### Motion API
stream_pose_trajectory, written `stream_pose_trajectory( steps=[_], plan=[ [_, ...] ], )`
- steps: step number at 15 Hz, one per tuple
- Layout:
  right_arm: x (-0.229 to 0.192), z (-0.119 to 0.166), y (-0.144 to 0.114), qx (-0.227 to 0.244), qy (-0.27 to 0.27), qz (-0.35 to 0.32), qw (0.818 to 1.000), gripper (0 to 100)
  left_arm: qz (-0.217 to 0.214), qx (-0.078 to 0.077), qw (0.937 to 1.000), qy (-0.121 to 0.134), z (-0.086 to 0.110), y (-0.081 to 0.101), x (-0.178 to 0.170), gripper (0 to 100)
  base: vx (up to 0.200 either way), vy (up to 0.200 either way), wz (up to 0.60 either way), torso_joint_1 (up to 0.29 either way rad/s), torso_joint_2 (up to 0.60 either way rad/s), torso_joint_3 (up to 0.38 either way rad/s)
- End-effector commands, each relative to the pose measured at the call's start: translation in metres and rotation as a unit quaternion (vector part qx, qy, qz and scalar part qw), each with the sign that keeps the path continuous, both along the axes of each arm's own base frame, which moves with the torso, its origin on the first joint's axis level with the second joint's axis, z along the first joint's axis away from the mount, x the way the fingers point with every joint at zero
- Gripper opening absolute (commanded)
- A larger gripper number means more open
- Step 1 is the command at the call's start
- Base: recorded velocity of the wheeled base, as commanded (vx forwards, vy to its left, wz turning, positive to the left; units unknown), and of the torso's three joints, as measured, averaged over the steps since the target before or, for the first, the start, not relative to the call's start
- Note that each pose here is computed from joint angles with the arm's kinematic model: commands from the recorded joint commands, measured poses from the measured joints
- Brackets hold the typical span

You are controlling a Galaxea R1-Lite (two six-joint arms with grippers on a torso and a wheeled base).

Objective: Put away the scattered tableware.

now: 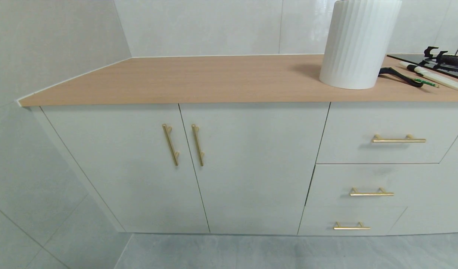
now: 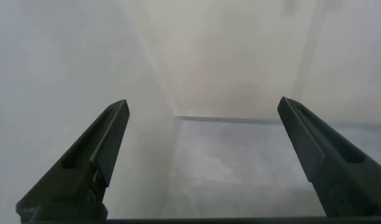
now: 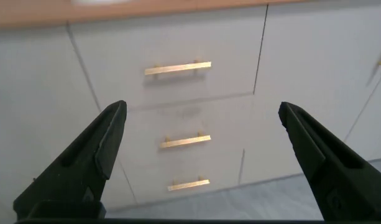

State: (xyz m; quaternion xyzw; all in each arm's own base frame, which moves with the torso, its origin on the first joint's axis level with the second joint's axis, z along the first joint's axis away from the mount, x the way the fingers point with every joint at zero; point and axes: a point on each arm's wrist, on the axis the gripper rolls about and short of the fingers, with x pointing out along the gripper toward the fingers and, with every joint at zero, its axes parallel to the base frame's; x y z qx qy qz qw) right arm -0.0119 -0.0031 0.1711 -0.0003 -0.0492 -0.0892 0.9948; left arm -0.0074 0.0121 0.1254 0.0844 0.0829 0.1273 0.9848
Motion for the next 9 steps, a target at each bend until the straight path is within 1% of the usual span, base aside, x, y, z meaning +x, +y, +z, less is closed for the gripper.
stream_pose_trajectory(
  steps=[1, 2, 3, 4, 5, 6, 7, 8, 9],
  plan=[
    [-0.036, -0.033, 0.001, -0.02, -0.032, 0.058, 0.998, 100, 0.069, -0.006, 0.996, -0.056, -0.012, 0.001, -0.022, 100, 0.0, 0.0, 0.0, 0.0, 0.0, 0.0],
    [-0.034, -0.045, 0.002, 0.001, -0.008, 0.067, 0.998, 100, 0.109, -0.001, 0.9915, -0.071, -0.017, -0.002, -0.028, 100, 0.0, 0.0, 0.0, 0.0, 0.0, 0.0],
    [-0.033, -0.048, 0.002, 0.011, -0.003, 0.071, 0.997, 100, 0.115, 0.001, 0.9908, -0.071, -0.021, -0.003, -0.029, 100, 0.0, 0.0, 0.0, 0.0, 0.0, 0.0],
    [-0.026, -0.063, 0.002, 0.026, 0.02, 0.074, 0.997, 100, 0.135, -0.019, 0.9884, -0.068, -0.031, -0.002, -0.025, 100, 0.0, 0.0, 0.0, 0.0, 0.0, 0.0],
    [-0.02, -0.076, 0.002, 0.034, 0.037, 0.074, 0.996, 100, 0.138, -0.044, 0.9872, -0.068, -0.039, -0.001, -0.022, 100, 0.0, 0.0, 0.0, 0.0, 0.0, 0.0],
    [-0.013, -0.091, 0.002, 0.036, 0.049, 0.073, 0.995, 100, 0.115, -0.051, 0.9893, -0.074, -0.043, -0.002, -0.022, 100, 0.0, 0.0, 0.0, 0.0, 0.0, 0.0],
    [-0.012, -0.09, 0.003, 0.039, 0.027, 0.08, 0.996, 100, 0.074, -0.059, 0.992, -0.083, -0.043, -0.003, -0.022, 100, 0.0, 0.0, 0.0, 0.0, 0.0, 0.0],
    [-0.012, -0.09, 0.003, 0.046, 0.024, 0.088, 0.995, 100, 0.054, -0.062, 0.9929, -0.085, -0.043, -0.004, -0.021, 100, 0.0, 0.0, 0.0, 0.0, 0.0, 0.0],
    [-0.011, -0.09, 0.003, 0.05, 0.025, 0.1, 0.993, 100, -0.01, -0.069, 0.994, -0.085, -0.042, -0.007, -0.02, 100, 0.0, 0.0, 0.0, 0.0, 0.0, 0.0]
  ],
)
